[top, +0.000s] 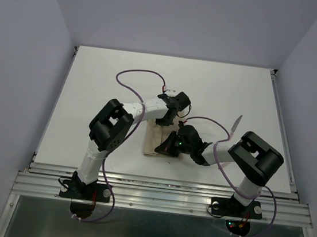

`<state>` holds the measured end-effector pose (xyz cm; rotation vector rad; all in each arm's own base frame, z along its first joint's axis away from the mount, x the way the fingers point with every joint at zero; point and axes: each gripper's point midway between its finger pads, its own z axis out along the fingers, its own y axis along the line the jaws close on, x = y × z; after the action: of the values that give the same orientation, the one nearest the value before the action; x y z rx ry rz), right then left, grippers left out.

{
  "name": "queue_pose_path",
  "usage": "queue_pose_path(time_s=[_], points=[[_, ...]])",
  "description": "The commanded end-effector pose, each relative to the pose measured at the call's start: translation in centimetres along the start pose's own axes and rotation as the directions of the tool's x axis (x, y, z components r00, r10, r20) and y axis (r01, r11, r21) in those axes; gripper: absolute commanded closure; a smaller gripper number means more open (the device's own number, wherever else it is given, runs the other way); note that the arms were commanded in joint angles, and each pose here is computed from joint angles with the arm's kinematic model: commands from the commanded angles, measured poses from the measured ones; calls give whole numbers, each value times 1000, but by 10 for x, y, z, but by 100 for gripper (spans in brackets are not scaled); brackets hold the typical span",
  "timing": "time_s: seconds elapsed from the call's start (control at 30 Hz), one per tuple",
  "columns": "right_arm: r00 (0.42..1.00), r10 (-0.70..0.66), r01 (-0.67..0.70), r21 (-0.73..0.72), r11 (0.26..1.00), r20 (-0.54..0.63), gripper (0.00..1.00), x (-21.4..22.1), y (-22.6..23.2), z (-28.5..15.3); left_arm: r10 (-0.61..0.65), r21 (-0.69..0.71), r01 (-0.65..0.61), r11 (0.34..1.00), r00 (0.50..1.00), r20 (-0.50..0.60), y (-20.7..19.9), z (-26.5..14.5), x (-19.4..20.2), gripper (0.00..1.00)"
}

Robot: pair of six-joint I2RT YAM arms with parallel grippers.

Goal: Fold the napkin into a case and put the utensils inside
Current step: Smooth out the 2/3-rectangle-folded napkin at the center of the board.

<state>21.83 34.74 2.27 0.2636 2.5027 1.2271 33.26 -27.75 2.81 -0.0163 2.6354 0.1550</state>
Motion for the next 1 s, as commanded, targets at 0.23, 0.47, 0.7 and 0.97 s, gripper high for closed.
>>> queue_pose_path(time_s=[0.23, 0.47, 0.7, 0.97], points=[[999, 21, -27, 148, 989, 45, 99, 1, -38, 0, 31, 110, -39, 993, 997, 77, -5, -51, -37, 72], [998, 22, -31, 154, 988, 59, 99, -1, -40, 0, 50, 147, -59, 987, 997, 67, -6, -57, -35, 62], [998, 14, -24, 145, 989, 69, 99, -3, -37, -3, 42, 137, -49, 989, 998, 56, 6, -62, -25, 54], [996, -19, 4, 165, 986, 84, 99, -6, -40, -6, -16, 86, 13, 996, 999, 35, 38, -61, 0, 95]])
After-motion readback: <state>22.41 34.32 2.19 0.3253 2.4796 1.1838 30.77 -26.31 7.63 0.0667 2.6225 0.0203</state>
